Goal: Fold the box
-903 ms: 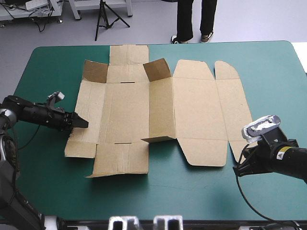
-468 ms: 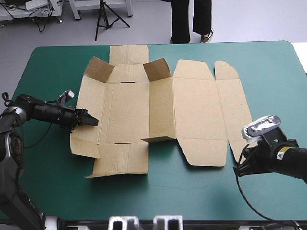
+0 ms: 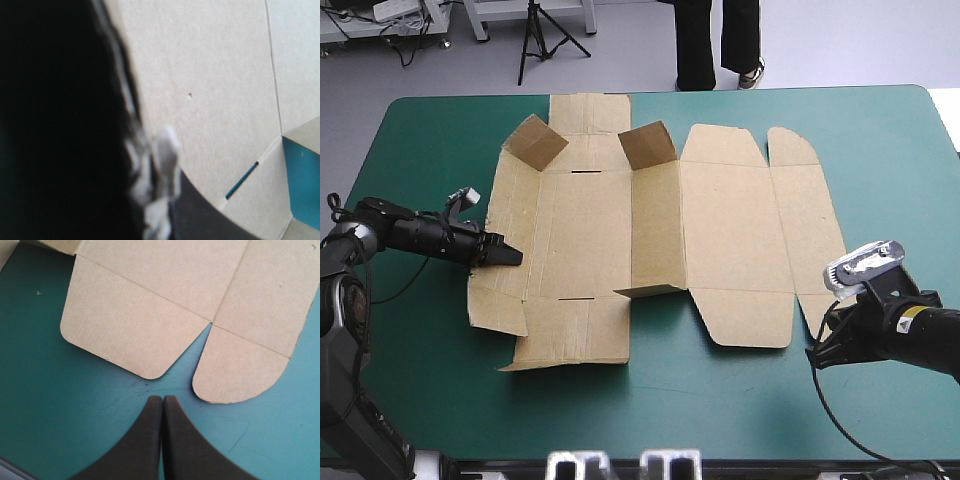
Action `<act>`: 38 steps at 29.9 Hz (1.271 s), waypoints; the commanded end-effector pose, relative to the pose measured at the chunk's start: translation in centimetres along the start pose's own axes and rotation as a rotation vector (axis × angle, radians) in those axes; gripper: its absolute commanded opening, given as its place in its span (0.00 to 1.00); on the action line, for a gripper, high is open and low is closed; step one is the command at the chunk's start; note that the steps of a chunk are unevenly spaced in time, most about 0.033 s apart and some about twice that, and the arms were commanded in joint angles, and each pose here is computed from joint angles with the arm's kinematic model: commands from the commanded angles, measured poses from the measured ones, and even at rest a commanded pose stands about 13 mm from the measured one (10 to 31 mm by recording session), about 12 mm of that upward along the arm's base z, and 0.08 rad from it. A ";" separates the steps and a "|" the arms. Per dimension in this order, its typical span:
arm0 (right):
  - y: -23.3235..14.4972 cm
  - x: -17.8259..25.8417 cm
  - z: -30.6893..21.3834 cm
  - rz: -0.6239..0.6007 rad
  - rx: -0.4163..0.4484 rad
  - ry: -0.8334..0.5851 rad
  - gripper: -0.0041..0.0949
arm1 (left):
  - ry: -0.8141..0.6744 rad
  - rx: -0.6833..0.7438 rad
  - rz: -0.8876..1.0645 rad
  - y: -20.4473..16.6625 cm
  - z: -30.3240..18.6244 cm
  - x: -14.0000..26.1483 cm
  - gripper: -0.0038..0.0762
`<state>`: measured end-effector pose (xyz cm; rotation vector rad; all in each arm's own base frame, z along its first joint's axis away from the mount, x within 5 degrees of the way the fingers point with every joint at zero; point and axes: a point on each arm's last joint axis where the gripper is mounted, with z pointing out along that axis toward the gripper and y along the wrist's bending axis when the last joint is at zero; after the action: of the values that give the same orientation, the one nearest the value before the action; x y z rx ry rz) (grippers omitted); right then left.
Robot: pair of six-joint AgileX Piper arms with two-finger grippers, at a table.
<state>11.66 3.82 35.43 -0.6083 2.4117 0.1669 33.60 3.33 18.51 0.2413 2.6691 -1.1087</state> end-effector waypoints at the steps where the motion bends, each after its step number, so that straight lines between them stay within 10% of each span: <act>1: 0.0 -0.7 -0.6 -0.003 0.006 -0.067 0.02 | -0.087 0.140 0.092 -3.9 -1.5 -1.3 0.04; 21: -0.8 -4.2 -3.1 -0.063 0.121 -0.398 0.02 | -0.197 -0.471 1.244 -30.2 -12.0 -5.0 0.04; 38: -1.4 -10.6 -11.1 -0.120 0.216 -0.626 0.02 | -0.112 -0.984 1.597 -36.8 -7.0 -3.1 0.04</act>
<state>13.24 3.78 48.61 -0.5222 1.8449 0.0585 28.04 -16.76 46.49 1.6386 1.7501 0.4954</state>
